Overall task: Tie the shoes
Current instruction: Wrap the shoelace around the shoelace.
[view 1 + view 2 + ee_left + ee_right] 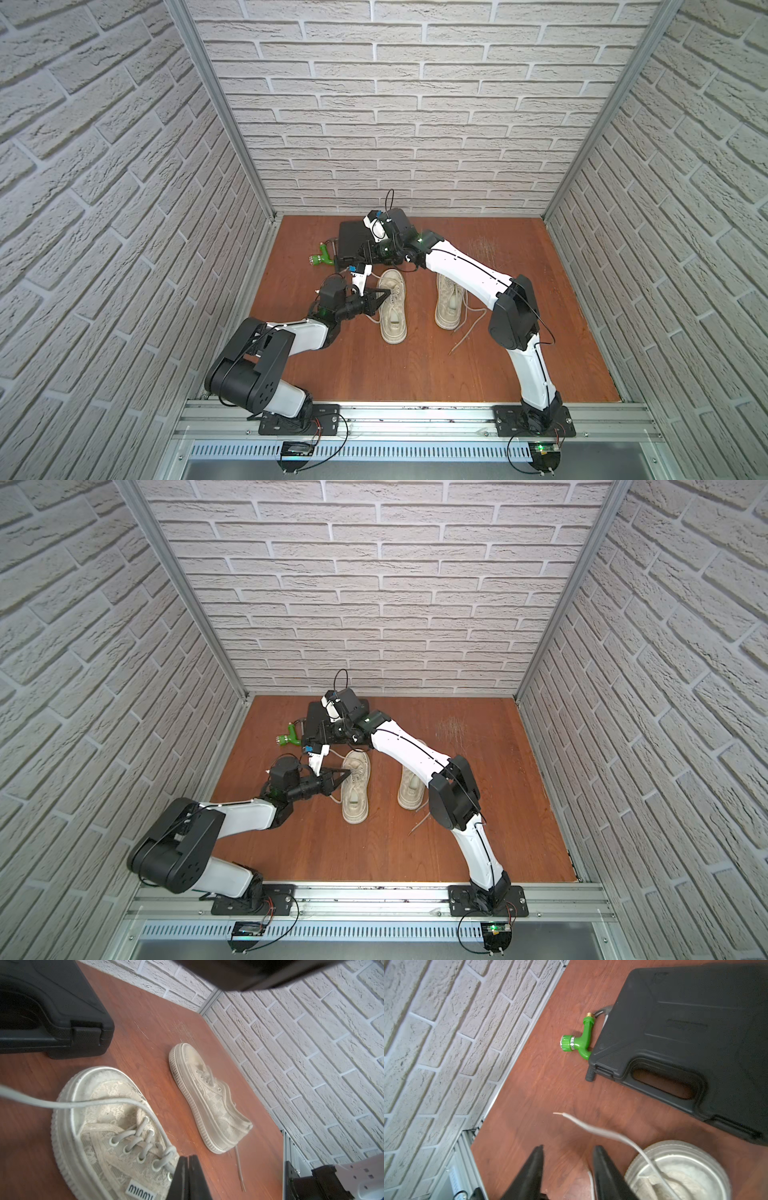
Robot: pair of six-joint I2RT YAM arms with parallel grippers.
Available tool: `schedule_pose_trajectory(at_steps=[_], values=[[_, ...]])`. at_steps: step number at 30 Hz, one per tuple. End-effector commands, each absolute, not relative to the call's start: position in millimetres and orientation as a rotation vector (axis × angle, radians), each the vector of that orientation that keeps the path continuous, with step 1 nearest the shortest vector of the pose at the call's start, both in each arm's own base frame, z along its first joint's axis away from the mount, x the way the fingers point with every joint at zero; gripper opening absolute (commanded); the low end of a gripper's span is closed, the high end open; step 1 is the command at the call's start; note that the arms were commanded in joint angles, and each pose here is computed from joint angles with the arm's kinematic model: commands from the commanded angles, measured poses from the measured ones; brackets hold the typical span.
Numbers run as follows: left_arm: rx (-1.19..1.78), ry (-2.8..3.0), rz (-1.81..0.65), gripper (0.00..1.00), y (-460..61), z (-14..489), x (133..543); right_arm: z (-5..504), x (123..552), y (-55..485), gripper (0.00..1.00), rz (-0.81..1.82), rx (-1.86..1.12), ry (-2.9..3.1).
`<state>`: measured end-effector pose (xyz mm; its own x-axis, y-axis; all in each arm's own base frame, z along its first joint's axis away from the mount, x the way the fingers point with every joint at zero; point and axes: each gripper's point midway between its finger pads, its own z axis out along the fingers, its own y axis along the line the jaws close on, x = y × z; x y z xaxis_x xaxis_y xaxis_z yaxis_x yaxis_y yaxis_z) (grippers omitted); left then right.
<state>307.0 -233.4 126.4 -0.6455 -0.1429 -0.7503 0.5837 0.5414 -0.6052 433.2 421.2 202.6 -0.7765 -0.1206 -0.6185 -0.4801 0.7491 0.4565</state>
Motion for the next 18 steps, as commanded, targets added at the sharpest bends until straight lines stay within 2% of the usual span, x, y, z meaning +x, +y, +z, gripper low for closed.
schedule_pose_trajectory(at_steps=[1, 4, 11, 18], values=[[0.405, 1.901, -1.16, 0.0, -236, 144, 306, 249, 435, 397, 0.58, 0.745, -0.492, 2.243], [0.405, 1.903, -1.154, 0.0, -236, 146, 305, 260, 430, 364, 0.65, 0.672, -0.516, 2.193], [0.408, 1.917, -1.133, 0.0, -234, 147, 306, 232, 407, 294, 0.65, 0.706, -0.59, 2.149], [0.412, 1.925, -1.122, 0.0, -235, 150, 309, 180, 366, 299, 0.58, 0.875, -0.833, 2.043]])
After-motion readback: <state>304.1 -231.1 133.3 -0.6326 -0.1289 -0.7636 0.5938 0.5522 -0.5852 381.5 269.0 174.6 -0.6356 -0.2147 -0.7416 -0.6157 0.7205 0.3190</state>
